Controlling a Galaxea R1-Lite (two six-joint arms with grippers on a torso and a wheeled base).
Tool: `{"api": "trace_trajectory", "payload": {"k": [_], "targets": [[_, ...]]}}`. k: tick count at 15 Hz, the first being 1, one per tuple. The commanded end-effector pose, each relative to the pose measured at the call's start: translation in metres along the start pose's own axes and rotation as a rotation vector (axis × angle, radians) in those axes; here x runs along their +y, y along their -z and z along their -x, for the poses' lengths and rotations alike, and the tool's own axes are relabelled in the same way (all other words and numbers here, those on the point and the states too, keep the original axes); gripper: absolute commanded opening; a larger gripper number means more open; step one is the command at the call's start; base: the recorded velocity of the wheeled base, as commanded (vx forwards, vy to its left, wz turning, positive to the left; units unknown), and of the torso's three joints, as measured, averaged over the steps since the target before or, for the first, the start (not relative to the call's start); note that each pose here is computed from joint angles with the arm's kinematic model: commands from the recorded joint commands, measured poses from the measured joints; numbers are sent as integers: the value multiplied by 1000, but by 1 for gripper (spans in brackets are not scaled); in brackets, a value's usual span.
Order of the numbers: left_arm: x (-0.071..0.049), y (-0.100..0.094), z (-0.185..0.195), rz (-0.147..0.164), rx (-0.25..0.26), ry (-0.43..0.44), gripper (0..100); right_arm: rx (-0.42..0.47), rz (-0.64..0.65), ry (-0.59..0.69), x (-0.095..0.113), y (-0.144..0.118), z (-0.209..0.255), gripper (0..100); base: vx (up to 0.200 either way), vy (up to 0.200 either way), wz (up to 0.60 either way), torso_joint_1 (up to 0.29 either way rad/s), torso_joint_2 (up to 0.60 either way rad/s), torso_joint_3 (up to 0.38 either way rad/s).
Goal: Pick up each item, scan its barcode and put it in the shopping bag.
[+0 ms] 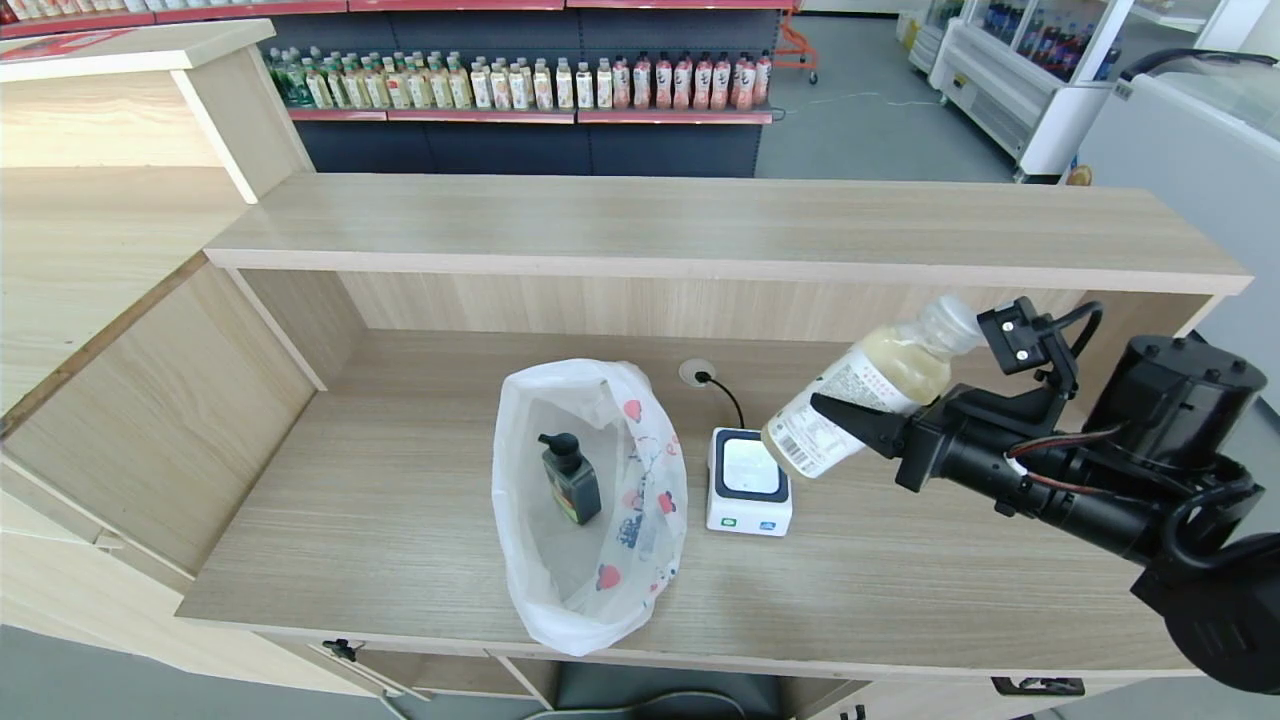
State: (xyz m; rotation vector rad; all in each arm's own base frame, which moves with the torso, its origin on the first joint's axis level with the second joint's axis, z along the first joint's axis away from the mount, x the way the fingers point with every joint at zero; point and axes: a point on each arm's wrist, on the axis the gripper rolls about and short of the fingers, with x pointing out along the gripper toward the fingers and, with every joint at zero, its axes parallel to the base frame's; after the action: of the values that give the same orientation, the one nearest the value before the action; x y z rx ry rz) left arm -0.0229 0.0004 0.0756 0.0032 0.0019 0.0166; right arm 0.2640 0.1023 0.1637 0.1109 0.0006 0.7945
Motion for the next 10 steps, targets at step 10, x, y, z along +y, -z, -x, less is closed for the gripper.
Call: {"api": "trace_trajectory", "payload": {"k": [10], "targets": [[0, 0, 0, -1, 0, 0, 100, 34, -16, 7, -9, 9, -14, 0, 0, 120, 0, 2, 2, 0]]}}
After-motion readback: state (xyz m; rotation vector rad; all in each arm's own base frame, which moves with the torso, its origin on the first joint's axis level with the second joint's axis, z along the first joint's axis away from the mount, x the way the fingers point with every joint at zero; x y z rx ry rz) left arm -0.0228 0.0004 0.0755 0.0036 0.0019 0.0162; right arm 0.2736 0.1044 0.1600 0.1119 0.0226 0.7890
